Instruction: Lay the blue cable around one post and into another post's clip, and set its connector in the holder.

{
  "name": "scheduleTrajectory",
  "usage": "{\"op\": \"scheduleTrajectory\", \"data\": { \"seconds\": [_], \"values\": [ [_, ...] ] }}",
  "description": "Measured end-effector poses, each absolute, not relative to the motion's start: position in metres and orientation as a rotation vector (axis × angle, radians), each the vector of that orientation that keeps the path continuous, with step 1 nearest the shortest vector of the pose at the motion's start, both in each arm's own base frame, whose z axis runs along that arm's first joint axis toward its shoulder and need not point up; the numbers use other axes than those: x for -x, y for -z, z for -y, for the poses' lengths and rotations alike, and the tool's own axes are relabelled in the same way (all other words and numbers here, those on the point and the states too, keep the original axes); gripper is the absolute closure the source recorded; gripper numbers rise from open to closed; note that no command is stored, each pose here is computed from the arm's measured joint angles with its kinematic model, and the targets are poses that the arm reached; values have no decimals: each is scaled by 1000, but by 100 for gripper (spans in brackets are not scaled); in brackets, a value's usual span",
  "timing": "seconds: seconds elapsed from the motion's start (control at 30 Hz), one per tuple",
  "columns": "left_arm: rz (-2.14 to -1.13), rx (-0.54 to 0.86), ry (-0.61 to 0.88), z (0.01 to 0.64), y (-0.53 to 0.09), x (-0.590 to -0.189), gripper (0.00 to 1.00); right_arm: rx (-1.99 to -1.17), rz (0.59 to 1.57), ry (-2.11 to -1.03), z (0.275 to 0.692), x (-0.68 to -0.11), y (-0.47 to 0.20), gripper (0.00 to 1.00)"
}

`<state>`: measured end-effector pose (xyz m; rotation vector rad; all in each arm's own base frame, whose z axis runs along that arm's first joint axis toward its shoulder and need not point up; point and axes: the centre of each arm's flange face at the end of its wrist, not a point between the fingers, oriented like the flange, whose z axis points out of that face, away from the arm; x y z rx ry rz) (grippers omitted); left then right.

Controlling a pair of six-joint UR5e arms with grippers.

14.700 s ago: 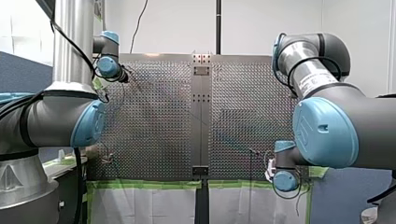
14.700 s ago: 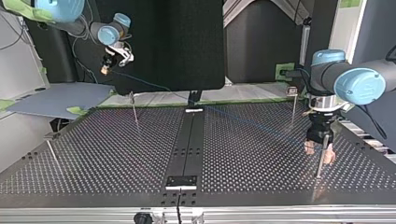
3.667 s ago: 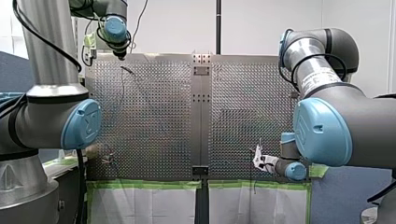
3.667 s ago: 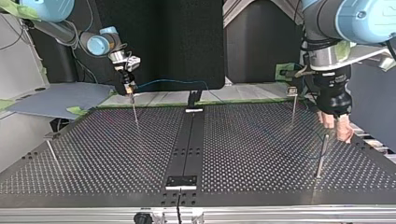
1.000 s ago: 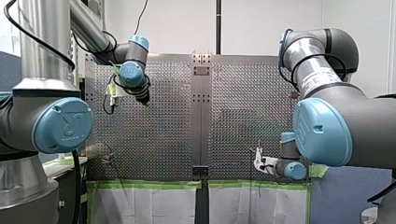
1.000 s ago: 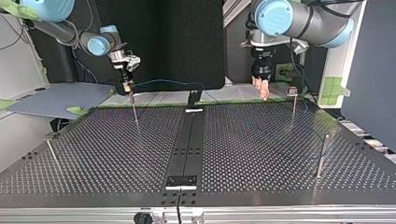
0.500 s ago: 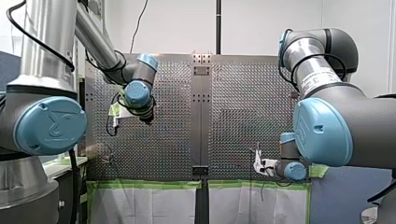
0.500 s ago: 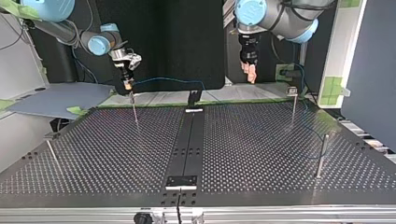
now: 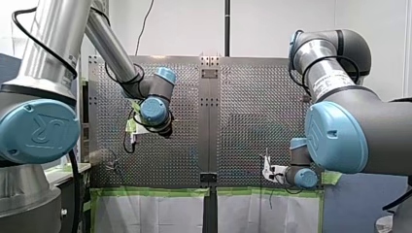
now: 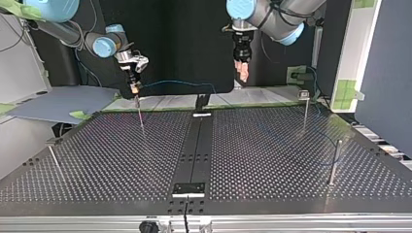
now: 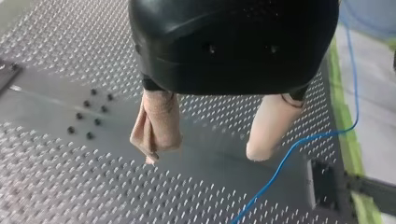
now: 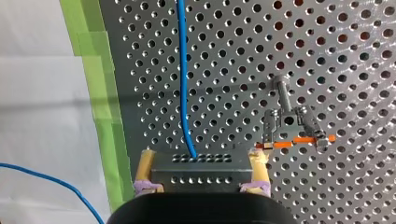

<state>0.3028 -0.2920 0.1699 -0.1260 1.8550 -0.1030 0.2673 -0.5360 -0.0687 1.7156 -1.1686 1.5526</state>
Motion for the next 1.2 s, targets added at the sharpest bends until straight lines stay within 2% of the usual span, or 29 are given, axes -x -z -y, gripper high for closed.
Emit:
{"op": "scheduleTrajectory", "data": {
  "seconds": [0.83, 1.2],
  "values": [
    [-1875, -82, 326, 370, -89, -246, 0, -1711, 1165, -1559, 537, -269, 68, 100],
    [-1804, -129, 508, 413, -89, -221, 0, -1714, 1162, -1562, 536, -271, 68, 100]
  ]
}}
